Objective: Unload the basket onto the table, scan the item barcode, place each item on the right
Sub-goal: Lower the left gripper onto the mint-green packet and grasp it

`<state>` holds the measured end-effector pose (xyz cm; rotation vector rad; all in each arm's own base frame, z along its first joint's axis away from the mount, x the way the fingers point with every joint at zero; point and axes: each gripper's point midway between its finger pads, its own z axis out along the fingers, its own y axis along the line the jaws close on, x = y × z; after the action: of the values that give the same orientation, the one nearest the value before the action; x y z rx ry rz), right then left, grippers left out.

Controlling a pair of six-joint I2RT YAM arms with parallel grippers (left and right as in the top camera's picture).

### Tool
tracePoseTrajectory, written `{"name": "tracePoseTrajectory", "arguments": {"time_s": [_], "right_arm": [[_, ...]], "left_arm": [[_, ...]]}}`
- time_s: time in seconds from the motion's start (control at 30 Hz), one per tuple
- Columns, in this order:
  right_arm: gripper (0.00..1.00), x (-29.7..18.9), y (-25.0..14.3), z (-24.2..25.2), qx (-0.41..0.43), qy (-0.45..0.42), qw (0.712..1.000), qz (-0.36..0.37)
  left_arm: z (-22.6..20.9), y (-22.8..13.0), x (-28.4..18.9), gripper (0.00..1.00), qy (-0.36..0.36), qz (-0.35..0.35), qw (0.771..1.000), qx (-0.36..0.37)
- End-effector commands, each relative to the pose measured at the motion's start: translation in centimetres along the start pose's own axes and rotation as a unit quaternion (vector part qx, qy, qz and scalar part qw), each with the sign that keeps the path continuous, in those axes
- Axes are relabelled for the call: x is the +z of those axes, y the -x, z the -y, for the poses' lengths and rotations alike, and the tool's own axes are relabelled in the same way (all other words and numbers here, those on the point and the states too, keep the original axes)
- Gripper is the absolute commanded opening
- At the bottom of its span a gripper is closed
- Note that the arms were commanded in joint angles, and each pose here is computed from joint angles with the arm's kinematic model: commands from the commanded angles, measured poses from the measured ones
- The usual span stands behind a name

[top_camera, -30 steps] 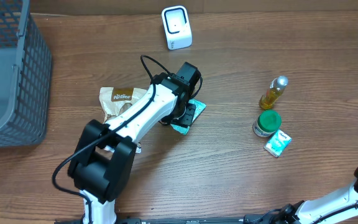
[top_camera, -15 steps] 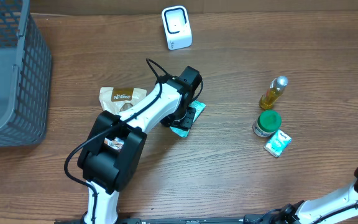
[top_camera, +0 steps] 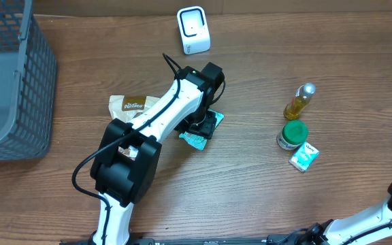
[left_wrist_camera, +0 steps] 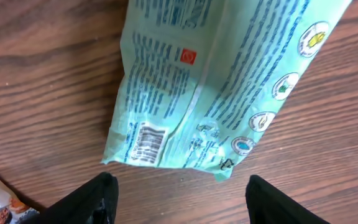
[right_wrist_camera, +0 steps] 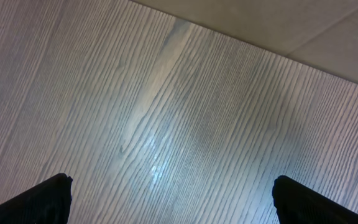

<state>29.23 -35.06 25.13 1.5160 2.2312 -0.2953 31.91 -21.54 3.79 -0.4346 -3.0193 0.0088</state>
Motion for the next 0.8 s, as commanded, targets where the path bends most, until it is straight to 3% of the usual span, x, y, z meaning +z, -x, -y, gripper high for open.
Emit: {"name": "tracePoseTrajectory", "arguments": {"time_s": [0.0, 0.37, 0.63, 0.77], "right_arm": [[1.00, -0.9, 0.5, 0.1, 0.002, 0.001, 1.000, 0.014], [1.00, -0.9, 0.5, 0.1, 0.002, 0.001, 1.000, 0.014], [1.00, -0.9, 0.5, 0.1, 0.002, 0.001, 1.000, 0.014], [1.00, -0.9, 0.5, 0.1, 0.002, 0.001, 1.000, 0.014]], "left_arm": [[-0.6, -0.1, 0.7, 0.69, 0.012, -0.007, 1.000, -0.001], [-0.6, 0.0, 2.0, 0.68, 0.012, -0.001, 1.000, -0.001], [-1.0, -0.6, 5.0, 0.61, 0.012, 0.002, 1.000, -0.001], [-1.2, -1.1, 5.3, 0.70, 0.015, -0.007, 1.000, -0.001]]}}
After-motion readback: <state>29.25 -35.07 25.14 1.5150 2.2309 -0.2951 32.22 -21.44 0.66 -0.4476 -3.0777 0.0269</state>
